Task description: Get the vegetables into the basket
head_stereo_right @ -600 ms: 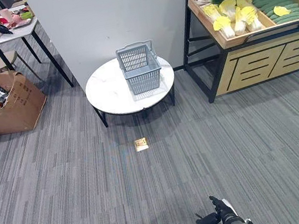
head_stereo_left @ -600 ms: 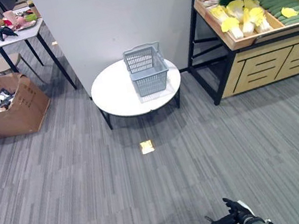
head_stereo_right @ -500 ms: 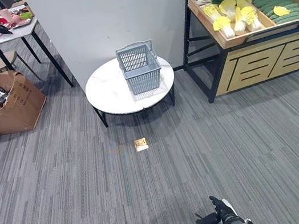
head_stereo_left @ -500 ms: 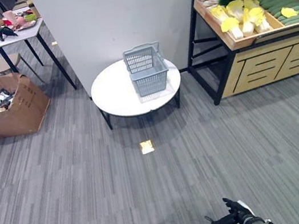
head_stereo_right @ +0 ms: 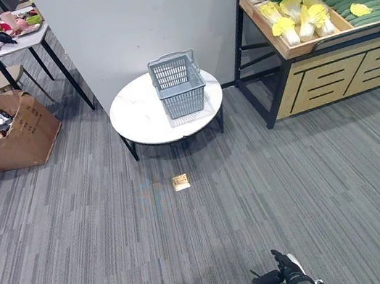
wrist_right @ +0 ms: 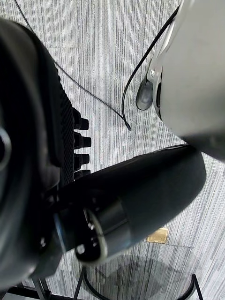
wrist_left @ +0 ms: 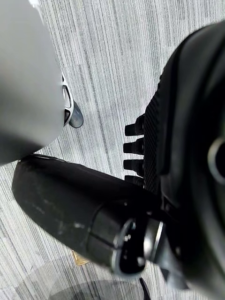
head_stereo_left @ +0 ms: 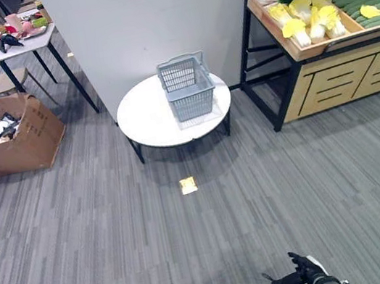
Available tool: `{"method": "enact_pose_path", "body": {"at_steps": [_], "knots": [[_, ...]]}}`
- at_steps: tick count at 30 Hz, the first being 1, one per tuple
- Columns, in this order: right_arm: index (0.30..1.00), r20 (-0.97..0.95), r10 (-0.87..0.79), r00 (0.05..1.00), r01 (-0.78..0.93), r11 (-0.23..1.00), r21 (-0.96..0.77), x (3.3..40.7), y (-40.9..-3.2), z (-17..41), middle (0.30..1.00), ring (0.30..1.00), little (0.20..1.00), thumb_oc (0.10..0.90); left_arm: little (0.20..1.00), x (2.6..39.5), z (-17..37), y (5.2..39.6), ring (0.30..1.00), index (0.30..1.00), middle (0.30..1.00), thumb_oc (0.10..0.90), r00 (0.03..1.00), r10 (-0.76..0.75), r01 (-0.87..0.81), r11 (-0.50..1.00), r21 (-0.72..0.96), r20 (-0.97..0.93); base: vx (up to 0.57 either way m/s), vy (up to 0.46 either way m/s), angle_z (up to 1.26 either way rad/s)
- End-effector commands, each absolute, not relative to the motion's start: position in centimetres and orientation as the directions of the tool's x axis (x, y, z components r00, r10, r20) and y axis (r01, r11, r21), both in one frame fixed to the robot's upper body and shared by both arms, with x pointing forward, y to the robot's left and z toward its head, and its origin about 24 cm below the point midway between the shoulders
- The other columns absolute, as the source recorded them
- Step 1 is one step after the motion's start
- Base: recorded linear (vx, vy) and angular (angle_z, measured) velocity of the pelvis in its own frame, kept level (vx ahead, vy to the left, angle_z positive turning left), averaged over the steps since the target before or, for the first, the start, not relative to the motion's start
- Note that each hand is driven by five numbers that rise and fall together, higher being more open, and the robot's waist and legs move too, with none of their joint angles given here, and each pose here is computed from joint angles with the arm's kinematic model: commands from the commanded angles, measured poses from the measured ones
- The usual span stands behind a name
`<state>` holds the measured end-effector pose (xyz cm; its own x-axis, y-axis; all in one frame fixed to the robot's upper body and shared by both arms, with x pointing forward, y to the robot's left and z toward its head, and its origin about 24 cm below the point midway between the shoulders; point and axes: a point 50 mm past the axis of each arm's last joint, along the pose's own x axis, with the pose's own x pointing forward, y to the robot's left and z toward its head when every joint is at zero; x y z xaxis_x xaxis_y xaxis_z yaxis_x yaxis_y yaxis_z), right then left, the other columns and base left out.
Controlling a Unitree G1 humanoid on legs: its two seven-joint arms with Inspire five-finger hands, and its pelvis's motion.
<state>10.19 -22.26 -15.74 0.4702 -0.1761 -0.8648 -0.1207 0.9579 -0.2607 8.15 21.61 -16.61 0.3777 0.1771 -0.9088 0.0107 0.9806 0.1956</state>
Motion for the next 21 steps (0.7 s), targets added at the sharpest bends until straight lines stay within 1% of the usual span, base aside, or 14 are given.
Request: {"method": "enact_pose_path", "body": {"at_steps": [1,5,8,14,16,19,20,21], "knots": [[1.000,-0.844,-0.209,0.494,-0.131,0.942,-0.310,11.8,-23.3,-15.2,1.000,1.000,1.000,0.900,1.000,9.7,-16.6,20.3,1.000,1.000,1.000,0.900,0.399,0.160,-0.008,0.985,0.171,-0.903,0.00,0.000,0.00],[1.000,-0.840,-0.215,0.498,-0.125,0.941,-0.315,12.0,-23.4,-15.1,1.000,1.000,1.000,0.900,1.000,9.9,-16.5,20.3,1.000,1.000,1.000,0.900,0.408,0.160,-0.010,0.985,0.170,-0.899,0.00,-0.008,0.00],[1.000,-0.831,-0.222,0.510,-0.126,0.936,-0.327,12.5,-23.6,-14.9,1.000,1.000,1.000,0.900,1.000,10.8,-16.3,20.3,1.000,1.000,1.000,0.900,0.432,0.164,-0.019,0.985,0.174,-0.887,0.00,-0.012,0.00],[1.000,-0.796,-0.216,0.565,-0.129,0.930,-0.344,14.4,-23.8,-14.1,1.000,1.000,1.000,0.900,1.000,12.4,-15.7,21.0,1.000,1.000,1.000,0.900,0.475,0.184,-0.027,0.980,0.195,-0.860,-0.04,-0.042,0.02],[1.000,-0.792,-0.221,0.570,-0.121,0.930,-0.346,14.5,-23.9,-14.0,1.000,1.000,1.000,0.900,1.000,12.6,-15.6,21.3,1.000,1.000,1.000,0.900,0.478,0.191,-0.031,0.979,0.201,-0.857,0.03,-0.128,0.03],[1.000,-0.784,-0.235,0.575,-0.113,0.926,-0.360,14.4,-24.4,-13.9,1.000,1.000,1.000,0.900,1.000,13.3,-15.3,20.8,1.000,1.000,1.000,0.900,0.507,0.177,-0.053,0.983,0.174,-0.844,0.06,-0.203,0.04],[1.000,-0.779,-0.245,0.577,-0.103,0.924,-0.367,14.4,-24.9,-13.7,1.000,1.000,1.000,0.900,1.000,13.8,-15.1,20.6,1.000,1.000,1.000,0.900,0.530,0.166,-0.068,0.986,0.153,-0.832,0.06,-0.112,0.02],[1.000,-0.779,-0.245,0.577,-0.103,0.924,-0.367,14.4,-24.9,-13.7,1.000,1.000,1.000,0.900,1.000,13.8,-15.1,20.6,1.000,1.000,1.000,0.900,0.530,0.166,-0.068,0.986,0.153,-0.832,0.14,-0.027,0.00]]}}
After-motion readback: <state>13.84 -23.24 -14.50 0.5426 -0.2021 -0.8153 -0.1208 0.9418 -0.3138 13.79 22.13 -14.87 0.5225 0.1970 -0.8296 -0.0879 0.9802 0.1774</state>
